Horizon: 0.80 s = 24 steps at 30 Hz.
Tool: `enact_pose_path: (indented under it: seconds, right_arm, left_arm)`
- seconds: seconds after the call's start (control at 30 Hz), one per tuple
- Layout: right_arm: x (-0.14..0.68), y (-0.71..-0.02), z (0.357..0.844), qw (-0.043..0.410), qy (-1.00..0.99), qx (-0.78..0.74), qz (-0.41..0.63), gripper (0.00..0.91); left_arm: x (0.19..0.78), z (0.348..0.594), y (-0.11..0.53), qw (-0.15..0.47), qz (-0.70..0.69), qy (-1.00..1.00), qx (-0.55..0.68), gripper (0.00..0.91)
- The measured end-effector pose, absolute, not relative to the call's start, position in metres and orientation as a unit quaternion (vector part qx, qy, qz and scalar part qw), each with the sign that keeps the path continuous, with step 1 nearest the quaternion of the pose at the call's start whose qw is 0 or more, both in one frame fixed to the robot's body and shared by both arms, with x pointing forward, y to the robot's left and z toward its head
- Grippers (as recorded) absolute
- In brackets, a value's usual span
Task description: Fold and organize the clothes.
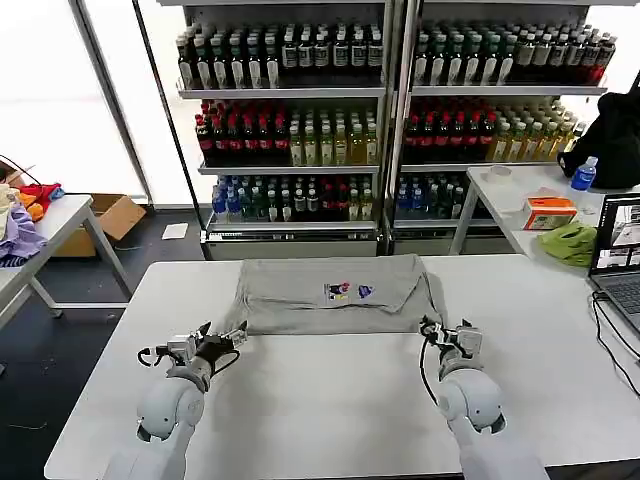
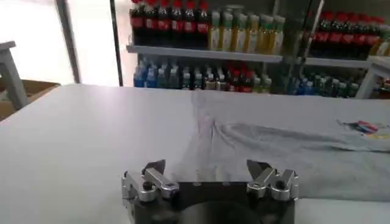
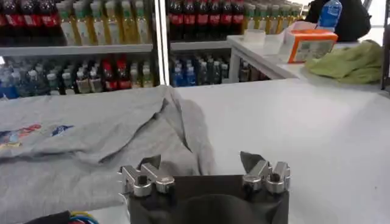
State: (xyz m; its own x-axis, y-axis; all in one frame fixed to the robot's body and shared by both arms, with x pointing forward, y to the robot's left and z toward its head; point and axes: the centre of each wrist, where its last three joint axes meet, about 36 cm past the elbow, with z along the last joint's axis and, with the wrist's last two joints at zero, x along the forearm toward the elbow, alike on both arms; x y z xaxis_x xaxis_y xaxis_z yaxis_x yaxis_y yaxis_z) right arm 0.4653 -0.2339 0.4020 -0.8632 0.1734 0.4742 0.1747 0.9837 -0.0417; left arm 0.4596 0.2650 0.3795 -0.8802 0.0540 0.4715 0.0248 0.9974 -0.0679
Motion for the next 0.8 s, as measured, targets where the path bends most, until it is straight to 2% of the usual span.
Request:
enact_pose_path:
  seconds: [0.03, 0.07, 0.13, 0.2, 0.8]
  right_arm:
    - [0.465, -0.235, 0.4, 0.248, -0.965, -0.09, -0.001, 0.433]
    - [0.464, -0.235, 0.398, 0.25, -0.964, -0.09, -0.002, 0.302]
    - [0.463, -0.236, 0.393, 0.257, -0.962, -0.089, -0.004, 0.111]
    - [0.461, -0.238, 0.389, 0.261, -0.961, -0.089, -0.008, 0.0]
    - [0.432, -0.24, 0.375, 0.266, -0.961, -0.076, -0.009, 0.0]
  left_arm:
    - [0.459, 0.379, 0.264, 0.245, 0.029, -0.969, -0.021, 0.05]
    - [0.459, 0.378, 0.264, 0.246, 0.028, -0.969, -0.021, 0.01]
    - [0.458, 0.376, 0.263, 0.248, 0.026, -0.968, -0.021, 0.0]
    - [0.457, 0.373, 0.262, 0.25, 0.025, -0.968, -0.02, 0.0]
    - [0.445, 0.36, 0.254, 0.246, 0.019, -0.969, -0.028, 0.0]
